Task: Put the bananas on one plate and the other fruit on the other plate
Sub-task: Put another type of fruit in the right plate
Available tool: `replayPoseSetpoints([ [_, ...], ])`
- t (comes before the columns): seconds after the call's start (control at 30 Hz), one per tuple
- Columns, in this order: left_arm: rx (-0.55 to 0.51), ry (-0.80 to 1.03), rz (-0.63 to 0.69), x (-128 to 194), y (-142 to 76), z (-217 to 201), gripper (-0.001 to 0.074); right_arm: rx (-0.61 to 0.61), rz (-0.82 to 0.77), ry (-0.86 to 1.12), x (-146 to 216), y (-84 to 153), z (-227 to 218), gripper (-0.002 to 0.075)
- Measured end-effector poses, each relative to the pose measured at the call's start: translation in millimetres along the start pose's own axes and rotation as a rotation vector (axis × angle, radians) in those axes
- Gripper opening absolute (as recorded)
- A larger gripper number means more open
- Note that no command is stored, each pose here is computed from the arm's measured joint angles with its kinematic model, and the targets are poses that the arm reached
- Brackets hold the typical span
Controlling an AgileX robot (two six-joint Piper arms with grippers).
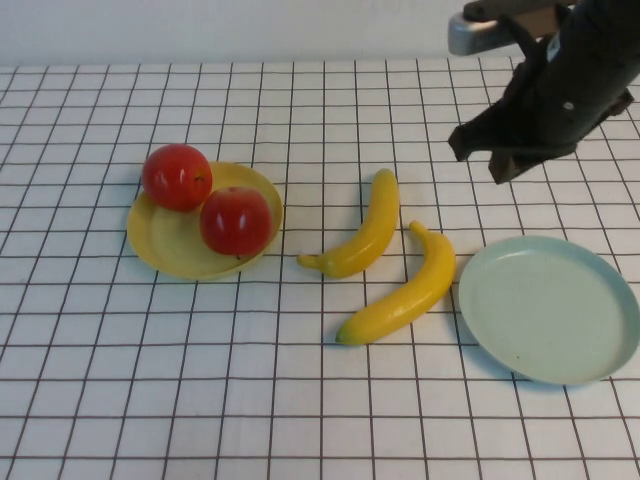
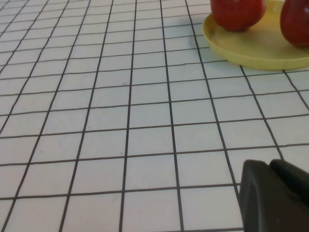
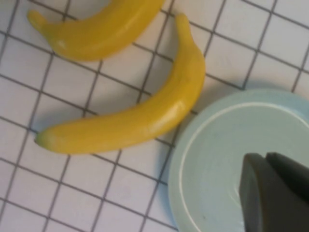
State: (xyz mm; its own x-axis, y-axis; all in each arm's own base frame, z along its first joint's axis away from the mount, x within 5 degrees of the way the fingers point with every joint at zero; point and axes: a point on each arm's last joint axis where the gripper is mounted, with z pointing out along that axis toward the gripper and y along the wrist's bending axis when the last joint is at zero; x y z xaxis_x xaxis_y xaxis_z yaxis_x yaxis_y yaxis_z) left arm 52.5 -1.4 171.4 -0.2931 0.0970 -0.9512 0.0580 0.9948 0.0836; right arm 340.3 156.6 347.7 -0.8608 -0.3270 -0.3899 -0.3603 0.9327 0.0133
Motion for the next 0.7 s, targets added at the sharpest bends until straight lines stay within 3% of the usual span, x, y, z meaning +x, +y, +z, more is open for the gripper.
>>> replayPoseSetpoints([
  [0.17,0.0,0.0,0.0,0.0,0.0,0.0,-0.0004,-0.053,-0.005,0.01,-23.3,12.3,26.5,-0.0016],
  [0.4,0.0,0.0,0.0,0.0,0.0,0.0,-0.0004,-0.062,-0.119,0.122,-22.9,41.6,80.1,-0.0017],
  [0.6,0.0,0.0,0.0,0.0,0.0,0.0,-0.0004,0.063,-0.079,0.171,-23.8,26.1,110.0,-0.0007],
  [0.7,0.0,0.0,0.0,0.0,0.0,0.0,-0.0004,0.065,-0.036,0.187,-24.1,13.9,117.1,0.0081],
])
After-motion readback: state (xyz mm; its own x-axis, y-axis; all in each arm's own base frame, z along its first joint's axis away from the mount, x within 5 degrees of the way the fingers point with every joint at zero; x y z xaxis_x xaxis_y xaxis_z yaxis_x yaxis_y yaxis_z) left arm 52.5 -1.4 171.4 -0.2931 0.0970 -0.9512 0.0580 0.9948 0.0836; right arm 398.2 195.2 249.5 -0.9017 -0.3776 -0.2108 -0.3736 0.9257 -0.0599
